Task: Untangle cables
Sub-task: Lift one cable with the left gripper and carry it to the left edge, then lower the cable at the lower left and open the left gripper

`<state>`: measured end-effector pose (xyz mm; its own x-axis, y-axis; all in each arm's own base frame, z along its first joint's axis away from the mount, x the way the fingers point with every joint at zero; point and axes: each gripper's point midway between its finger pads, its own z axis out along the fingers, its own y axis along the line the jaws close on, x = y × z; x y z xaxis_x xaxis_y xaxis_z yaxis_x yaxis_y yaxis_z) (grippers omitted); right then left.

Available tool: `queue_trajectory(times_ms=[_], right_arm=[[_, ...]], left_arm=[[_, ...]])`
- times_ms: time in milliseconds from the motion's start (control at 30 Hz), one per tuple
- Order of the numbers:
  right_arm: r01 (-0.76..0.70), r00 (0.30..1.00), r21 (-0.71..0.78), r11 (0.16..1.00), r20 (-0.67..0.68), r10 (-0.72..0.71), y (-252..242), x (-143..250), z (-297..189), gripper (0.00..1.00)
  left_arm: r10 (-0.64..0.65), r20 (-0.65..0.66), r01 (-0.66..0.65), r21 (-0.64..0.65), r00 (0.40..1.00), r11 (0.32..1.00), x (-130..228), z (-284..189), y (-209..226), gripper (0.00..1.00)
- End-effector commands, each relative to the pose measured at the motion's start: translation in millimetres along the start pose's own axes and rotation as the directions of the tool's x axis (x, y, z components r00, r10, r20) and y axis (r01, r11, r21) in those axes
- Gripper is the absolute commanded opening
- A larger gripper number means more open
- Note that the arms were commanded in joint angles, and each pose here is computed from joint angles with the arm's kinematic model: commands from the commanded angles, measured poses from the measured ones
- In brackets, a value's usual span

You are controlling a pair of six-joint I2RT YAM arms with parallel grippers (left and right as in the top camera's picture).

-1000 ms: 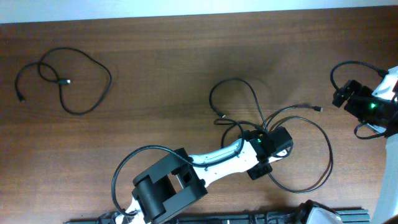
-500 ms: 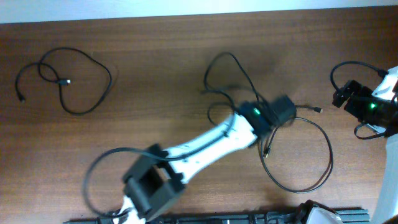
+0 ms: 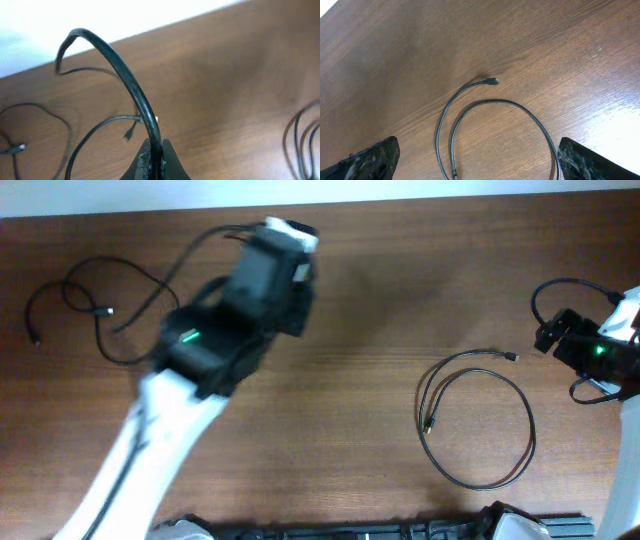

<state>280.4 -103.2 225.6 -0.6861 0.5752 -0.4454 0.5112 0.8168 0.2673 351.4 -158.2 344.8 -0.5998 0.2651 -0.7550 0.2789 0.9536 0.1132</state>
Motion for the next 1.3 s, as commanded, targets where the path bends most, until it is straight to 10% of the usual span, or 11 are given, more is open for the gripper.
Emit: queue_trajectory(times_ms=[0,167,367,533,933,1267], right_arm=[[-0.012,1.000,0.000,1.000,-0.025,0.012,-1,-1,7,0.99],[-0.024,0.996,-0.026,0.999,-0.084,0.022,2,3,22,0.99],[-0.035,0.992,-0.037,0.999,-0.125,0.030,3,6,33,0.99],[-0.035,0.992,-0.037,0.999,-0.126,0.030,3,6,33,0.99],[-0.033,0.992,-0.037,0.999,-0.125,0.028,3,6,33,0.99],[-0.031,0.992,-0.037,0.999,-0.125,0.026,3,6,33,0.99]], left_arm=[[-0.148,0.179,0.169,-0.107,0.973,0.980,-17,-70,71,0.00],[-0.261,0.284,0.341,-0.285,0.923,0.896,-1,-121,150,0.00],[-0.625,0.316,0.672,-0.559,0.714,0.486,90,-144,236,0.00],[-0.734,0.275,0.660,-0.688,0.622,0.302,143,-125,279,0.00],[-0.832,-0.038,0.502,-0.781,0.554,0.371,206,-31,297,0.00],[-0.914,-0.047,0.447,-0.862,0.402,0.241,252,-17,310,0.00]])
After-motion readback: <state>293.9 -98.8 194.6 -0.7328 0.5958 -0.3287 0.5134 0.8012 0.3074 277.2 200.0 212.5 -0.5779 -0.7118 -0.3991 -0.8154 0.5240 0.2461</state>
